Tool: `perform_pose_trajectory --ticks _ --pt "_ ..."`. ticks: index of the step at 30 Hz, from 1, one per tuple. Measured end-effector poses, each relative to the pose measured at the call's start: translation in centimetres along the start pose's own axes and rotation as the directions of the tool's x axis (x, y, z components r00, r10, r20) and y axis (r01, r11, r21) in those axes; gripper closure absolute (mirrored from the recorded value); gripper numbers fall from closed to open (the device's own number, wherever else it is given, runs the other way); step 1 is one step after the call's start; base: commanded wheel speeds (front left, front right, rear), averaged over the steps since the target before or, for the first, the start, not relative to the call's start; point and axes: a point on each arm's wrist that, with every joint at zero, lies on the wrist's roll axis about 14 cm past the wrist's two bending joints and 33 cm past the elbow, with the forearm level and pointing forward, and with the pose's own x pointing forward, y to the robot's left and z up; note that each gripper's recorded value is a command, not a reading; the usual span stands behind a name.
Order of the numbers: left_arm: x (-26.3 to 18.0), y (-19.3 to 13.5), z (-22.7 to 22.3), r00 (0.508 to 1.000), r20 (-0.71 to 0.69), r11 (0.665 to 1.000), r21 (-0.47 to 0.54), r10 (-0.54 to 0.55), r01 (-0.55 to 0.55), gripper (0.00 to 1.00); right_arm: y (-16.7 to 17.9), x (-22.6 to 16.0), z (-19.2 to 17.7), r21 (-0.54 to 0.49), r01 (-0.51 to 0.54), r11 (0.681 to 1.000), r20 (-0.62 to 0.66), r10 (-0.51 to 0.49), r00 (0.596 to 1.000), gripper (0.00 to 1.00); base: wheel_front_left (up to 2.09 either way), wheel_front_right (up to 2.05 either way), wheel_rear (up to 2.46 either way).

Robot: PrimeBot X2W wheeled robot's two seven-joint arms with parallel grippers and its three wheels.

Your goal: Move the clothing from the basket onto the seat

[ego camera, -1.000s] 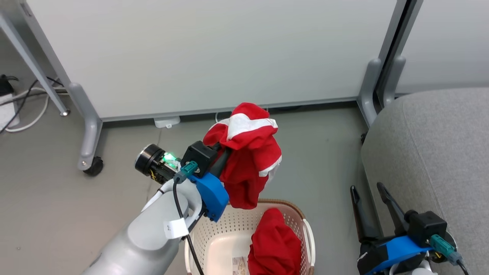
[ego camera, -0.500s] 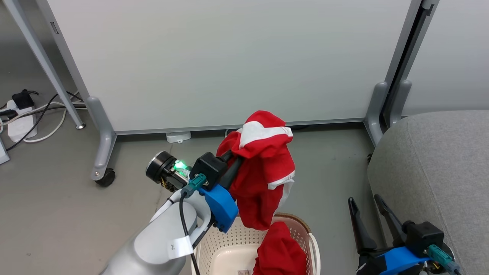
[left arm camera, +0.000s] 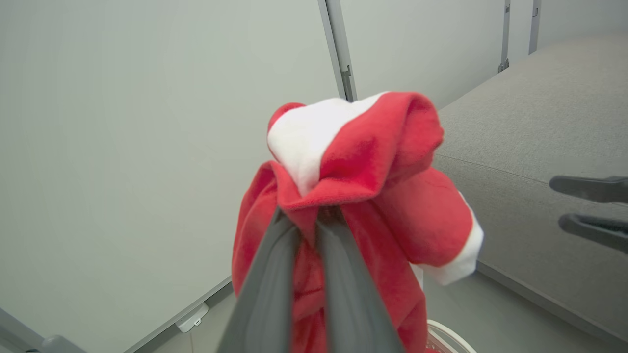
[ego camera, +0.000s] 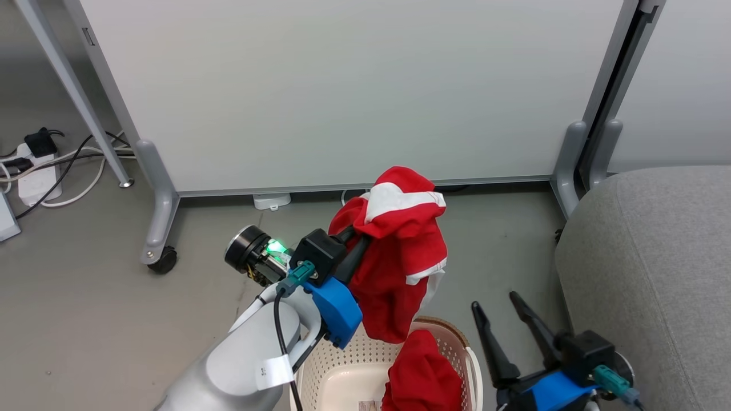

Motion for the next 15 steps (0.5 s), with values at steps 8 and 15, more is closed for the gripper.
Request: perform_pose_trajectory --ticks 8,15 --pt "0.3 0.0 0.3 1.0 0.007 1.0 0.0 -0.002 0.002 1.0 4.1 1.5 -0.2 0.008 -0.136 0.991 -0.009 0.136 0.991 0.0 0.0 0.0 0.0" --pt "0.5 -0.1 0.6 1.0 0.013 1.0 0.0 -0.007 0.007 1.0 6.9 3.1 -0.4 -0.004 -0.233 0.973 -0.025 0.232 0.972 0.0 0.0 0.0 0.0"
